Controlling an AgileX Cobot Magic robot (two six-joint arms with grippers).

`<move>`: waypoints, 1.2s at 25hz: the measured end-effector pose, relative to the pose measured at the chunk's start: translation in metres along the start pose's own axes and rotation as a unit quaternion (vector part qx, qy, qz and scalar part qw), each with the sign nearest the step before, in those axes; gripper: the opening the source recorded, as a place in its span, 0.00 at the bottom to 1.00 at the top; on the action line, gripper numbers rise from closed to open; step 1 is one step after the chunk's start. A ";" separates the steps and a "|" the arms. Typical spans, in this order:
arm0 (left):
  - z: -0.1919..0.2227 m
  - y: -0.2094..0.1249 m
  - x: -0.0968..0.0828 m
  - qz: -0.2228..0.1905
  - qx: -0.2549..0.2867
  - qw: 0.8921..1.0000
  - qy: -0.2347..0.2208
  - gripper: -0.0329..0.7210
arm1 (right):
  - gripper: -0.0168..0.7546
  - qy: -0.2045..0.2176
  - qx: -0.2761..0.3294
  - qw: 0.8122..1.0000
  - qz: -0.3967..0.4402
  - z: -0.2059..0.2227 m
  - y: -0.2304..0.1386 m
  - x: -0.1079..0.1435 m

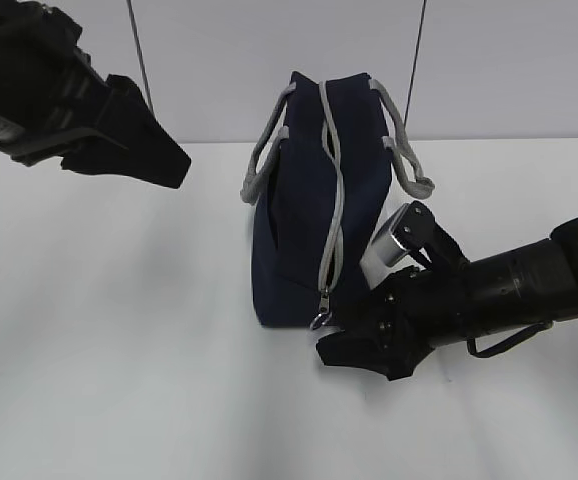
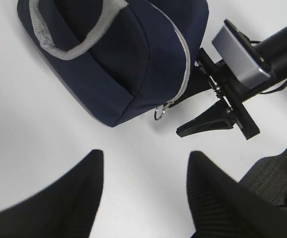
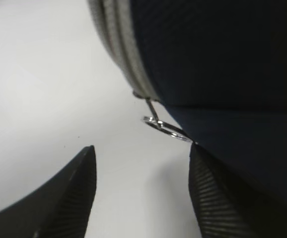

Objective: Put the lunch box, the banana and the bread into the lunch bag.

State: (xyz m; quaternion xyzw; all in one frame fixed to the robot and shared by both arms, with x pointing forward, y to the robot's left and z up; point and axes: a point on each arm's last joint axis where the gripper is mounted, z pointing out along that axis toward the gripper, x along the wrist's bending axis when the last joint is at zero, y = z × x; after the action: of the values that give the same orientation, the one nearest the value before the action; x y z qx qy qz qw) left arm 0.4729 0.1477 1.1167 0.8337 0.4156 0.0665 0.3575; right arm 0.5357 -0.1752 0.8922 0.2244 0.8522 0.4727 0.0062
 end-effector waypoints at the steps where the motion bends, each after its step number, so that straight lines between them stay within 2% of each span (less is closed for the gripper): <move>1: 0.000 0.000 0.000 0.000 0.000 1.000 0.000 0.55 | 0.59 -0.001 -0.001 1.000 0.002 0.001 -0.001 -0.001; 15: 0.000 0.000 0.000 0.002 0.000 1.000 0.002 0.55 | 0.59 -0.006 -0.024 0.999 0.020 0.008 -0.006 -0.005; 21: 0.000 0.000 0.001 0.003 0.002 1.000 0.003 0.55 | 0.59 -0.018 0.007 1.000 0.014 0.008 -0.012 -0.008; 26: 0.000 -0.001 0.001 0.004 0.003 1.000 0.003 0.55 | 0.59 0.003 0.037 0.999 0.018 0.008 -0.017 -0.004; 30: 0.000 -0.001 0.001 0.004 0.004 1.000 0.003 0.55 | 0.59 0.026 0.032 0.999 0.023 0.008 -0.016 0.000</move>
State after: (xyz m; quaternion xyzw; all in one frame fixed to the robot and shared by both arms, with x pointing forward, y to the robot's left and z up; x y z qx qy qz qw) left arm 0.4728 0.1484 1.1162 0.8365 0.4137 0.0691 0.3527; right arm 0.5310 -0.1757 0.8748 0.2317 0.8612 0.4511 -0.0333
